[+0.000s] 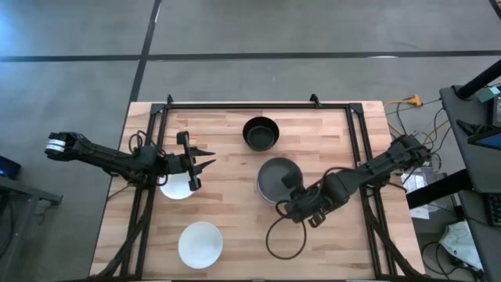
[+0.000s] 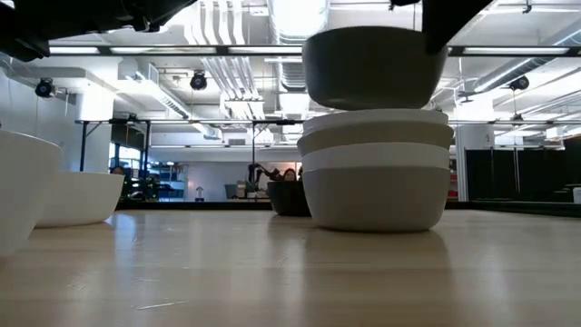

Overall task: Nest bowls inside each other
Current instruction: Stack the green bowl on top of the white bowl

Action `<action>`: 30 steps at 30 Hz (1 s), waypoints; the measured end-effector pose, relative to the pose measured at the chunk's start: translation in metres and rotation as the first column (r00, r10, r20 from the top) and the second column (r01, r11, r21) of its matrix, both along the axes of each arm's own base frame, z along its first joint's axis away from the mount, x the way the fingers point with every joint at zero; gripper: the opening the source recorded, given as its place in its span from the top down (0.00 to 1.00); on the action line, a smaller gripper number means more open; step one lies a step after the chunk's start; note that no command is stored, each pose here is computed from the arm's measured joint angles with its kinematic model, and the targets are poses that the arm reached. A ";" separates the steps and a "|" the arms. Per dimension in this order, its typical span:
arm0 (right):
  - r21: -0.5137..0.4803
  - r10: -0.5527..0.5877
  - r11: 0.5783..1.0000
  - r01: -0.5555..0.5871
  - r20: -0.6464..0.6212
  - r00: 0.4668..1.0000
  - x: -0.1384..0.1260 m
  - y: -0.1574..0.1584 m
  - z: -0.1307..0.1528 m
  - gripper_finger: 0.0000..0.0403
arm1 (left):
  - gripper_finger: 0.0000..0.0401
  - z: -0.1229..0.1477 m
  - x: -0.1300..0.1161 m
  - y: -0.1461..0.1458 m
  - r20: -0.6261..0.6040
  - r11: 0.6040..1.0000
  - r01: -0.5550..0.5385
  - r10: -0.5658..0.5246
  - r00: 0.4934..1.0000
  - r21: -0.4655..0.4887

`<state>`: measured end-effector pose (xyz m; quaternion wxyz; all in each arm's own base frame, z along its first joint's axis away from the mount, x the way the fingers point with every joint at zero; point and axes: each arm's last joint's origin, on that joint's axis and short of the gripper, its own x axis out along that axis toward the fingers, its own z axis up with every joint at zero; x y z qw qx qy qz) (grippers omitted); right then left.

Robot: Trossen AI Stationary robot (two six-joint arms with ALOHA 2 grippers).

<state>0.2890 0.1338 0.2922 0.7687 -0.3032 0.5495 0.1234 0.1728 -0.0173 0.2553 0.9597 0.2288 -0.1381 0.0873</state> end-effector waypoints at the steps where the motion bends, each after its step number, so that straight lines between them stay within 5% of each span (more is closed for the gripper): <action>1: 0.004 -0.005 1.000 0.005 -0.004 1.000 0.001 -0.003 0.000 0.98 | 0.83 0.000 0.000 0.000 0.000 1.000 0.000 0.000 1.000 0.000; 11: 0.054 -0.040 0.998 0.044 -0.073 0.997 0.012 -0.029 -0.009 0.98 | 0.83 0.000 0.000 0.000 -0.001 1.000 0.000 0.000 1.000 0.000; 30: 0.169 -0.002 0.985 0.020 -0.104 0.995 0.014 -0.030 -0.022 0.98 | 0.83 0.000 0.000 0.000 -0.001 1.000 0.000 0.000 1.000 0.000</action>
